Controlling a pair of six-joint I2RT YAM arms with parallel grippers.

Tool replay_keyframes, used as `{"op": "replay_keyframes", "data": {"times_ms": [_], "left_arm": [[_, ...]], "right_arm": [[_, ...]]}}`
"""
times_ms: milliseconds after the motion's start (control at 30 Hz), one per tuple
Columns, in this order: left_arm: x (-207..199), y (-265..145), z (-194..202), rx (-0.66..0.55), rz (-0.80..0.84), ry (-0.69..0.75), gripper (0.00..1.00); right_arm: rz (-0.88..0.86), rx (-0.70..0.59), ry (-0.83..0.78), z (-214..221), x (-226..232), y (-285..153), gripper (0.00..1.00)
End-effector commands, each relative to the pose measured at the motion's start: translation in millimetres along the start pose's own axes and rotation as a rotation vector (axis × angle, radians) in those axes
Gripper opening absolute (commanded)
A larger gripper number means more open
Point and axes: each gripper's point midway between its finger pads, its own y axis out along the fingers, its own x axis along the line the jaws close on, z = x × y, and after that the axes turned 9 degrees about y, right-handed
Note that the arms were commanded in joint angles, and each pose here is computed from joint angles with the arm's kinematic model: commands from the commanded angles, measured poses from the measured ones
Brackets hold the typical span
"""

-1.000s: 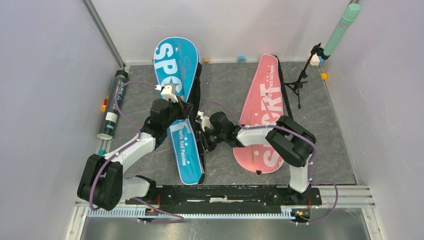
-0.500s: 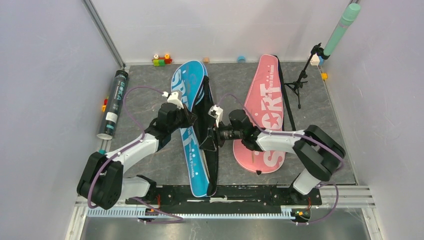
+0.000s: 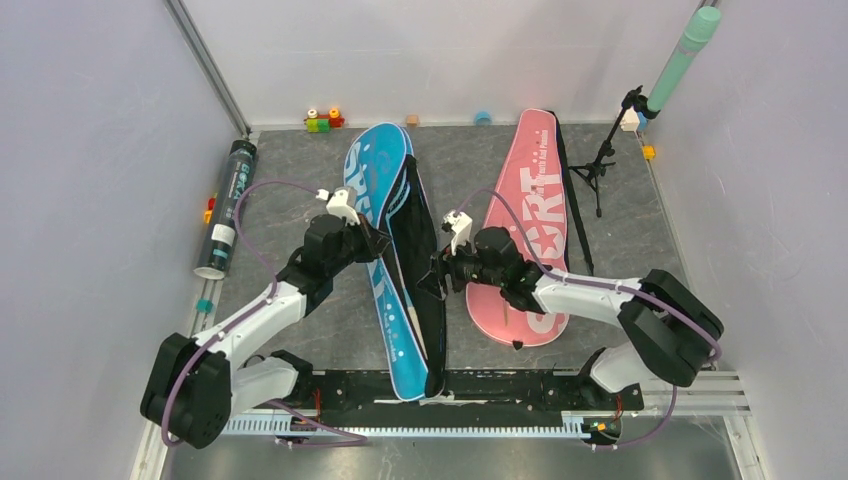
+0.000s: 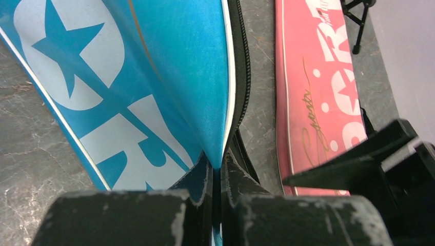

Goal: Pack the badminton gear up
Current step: Place the racket in the racket bag.

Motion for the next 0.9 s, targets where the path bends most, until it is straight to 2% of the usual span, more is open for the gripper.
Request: {"op": "replay_keyframes", "data": {"times_ms": [0,167,400,433,533,700,867], "left_arm": [[-30.0,-15.9,-34.3,-0.150,0.143,-0.016,0.02],[-45.0,-21.7,-32.8,-0.165,0.233,-0.055,0.02],[-32.9,-24.2,-24.8,-0.175,0.184,-0.055,0.02],[-32.0,-24.6,-25.2,-0.180,0.179,-0.056,0.02],[-25.3,-25.6,-29.4,-0.207,0.142,-0.057,0.02],[-4.1,-26.8,-45.9,-0.290,0.018,-0.059,0.02],[8.0,-26.5,-65.4,-0.341,-0.070,-0.056,0.02]], "right_arm": [[0.046,-0.084,0.061,-21.8,-6.6,14.5,0.71],[0.167,-0.121,0.123,-33.9,-27.7,49.3,0.70],[0.245,-0.074,0.179,-11.7,-48.6,98.4,0.66],[0.254,-0.063,0.183,-6.8,-50.6,103.2,0.62],[0.304,-0.016,0.173,10.2,-62.1,105.2,0.38],[0.326,-0.045,0.102,18.6,-64.0,60.2,0.01],[0.429,-0.006,-0.030,24.8,-73.5,0.3,0.00]]}}
